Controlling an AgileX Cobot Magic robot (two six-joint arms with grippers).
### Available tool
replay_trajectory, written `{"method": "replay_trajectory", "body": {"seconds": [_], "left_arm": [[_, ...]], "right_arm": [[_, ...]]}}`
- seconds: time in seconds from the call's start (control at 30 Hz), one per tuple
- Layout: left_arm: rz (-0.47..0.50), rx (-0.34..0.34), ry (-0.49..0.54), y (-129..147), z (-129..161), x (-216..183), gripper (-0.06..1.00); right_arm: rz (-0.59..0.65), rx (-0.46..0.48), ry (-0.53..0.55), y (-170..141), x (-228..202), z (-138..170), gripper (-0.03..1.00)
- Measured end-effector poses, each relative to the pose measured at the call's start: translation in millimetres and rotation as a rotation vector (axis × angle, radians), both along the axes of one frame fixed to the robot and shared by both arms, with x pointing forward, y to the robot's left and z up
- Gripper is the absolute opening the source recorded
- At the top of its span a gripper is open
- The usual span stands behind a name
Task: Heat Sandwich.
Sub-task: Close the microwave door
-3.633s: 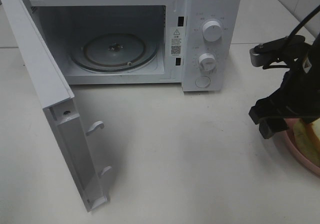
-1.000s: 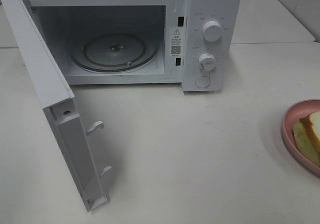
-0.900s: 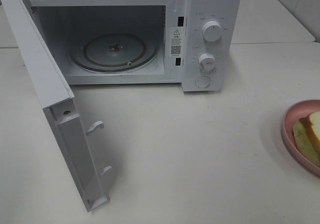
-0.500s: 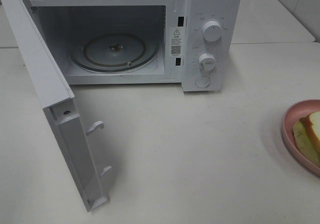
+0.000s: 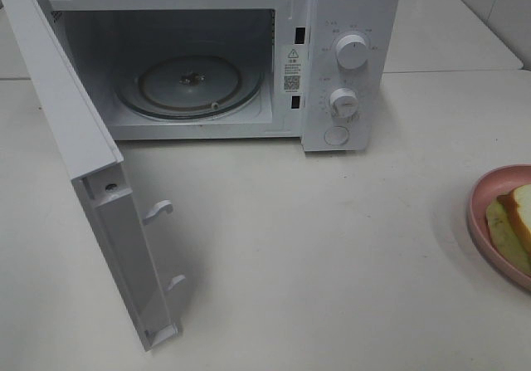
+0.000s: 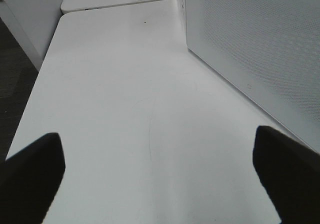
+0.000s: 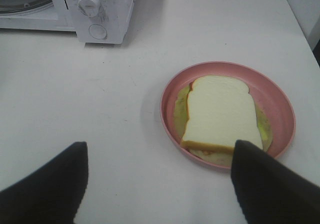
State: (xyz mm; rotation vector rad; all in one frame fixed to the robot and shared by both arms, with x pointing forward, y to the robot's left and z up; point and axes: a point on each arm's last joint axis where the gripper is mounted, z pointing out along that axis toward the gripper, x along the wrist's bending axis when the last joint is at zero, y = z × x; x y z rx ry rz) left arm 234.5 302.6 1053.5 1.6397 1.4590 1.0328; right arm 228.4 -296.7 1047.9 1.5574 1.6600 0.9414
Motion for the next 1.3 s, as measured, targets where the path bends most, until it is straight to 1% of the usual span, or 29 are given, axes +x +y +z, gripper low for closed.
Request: {"method": "replay_trajectory", "body": {"seconds": [0.47,0.57,0.63,0.7,0.73,0.77,0.8,0.87,0.9,0.93,0.97,1.03,1.07,1.1,1.17,1.2,1.23,1.3], "left_arm": [[-0.001,-0.01,-0.008,0,2,-1,0.97],[-0.002,-0.015,-0.037,-1,12,6,0.97],[-0.004,-0.022,-0.02,-1,14,13,0.95],[-0.004,-0.021,0.005,-1,14,21,0.91],[-0.004,-0.021,0.018,-1,15,26,0.88],[-0.004,-0.021,0.038,-1,16,34,0.79],[-0.004,-0.021,0.038,-1,16,34,0.79],[-0.006,-0.027,0.053,-2,16,42,0.68],[-0.008,-0.033,0.057,-2,17,46,0.62],[-0.011,-0.042,0.051,-3,18,52,0.51],[-0.011,-0.042,0.051,-3,18,52,0.51],[-0.011,-0.042,0.034,-3,19,59,0.4],[-0.01,-0.043,0.012,-3,17,66,0.27],[-0.01,-0.043,0.012,-3,17,66,0.27],[-0.009,-0.044,0.002,-3,12,74,0.14],[-0.008,-0.044,0.002,-3,4,81,0.04],[-0.008,-0.044,0.002,-3,4,81,0.04],[-0.006,-0.044,-0.015,-3,-2,88,0.0]], "right_arm": [[0.0,0.0,0.0,0,0,0,0.76],[0.0,0.0,0.0,0,0,0,0.76],[0.0,0.0,0.0,0,0,0,0.76],[0.0,0.0,0.0,0,0,0,0.76],[0.0,0.0,0.0,0,0,0,0.76],[0.0,0.0,0.0,0,0,0,0.76],[0.0,0.0,0.0,0,0,0,0.76],[0.0,0.0,0.0,0,0,0,0.76],[0.0,0.0,0.0,0,0,0,0.76],[0.0,0.0,0.0,0,0,0,0.76],[0.0,0.0,0.0,0,0,0,0.76],[0.0,0.0,0.0,0,0,0,0.76],[0.0,0.0,0.0,0,0,0,0.76],[0.0,0.0,0.0,0,0,0,0.76],[0.0,0.0,0.0,0,0,0,0.76],[0.0,0.0,0.0,0,0,0,0.76],[0.0,0.0,0.0,0,0,0,0.76],[0.0,0.0,0.0,0,0,0,0.76]]}}
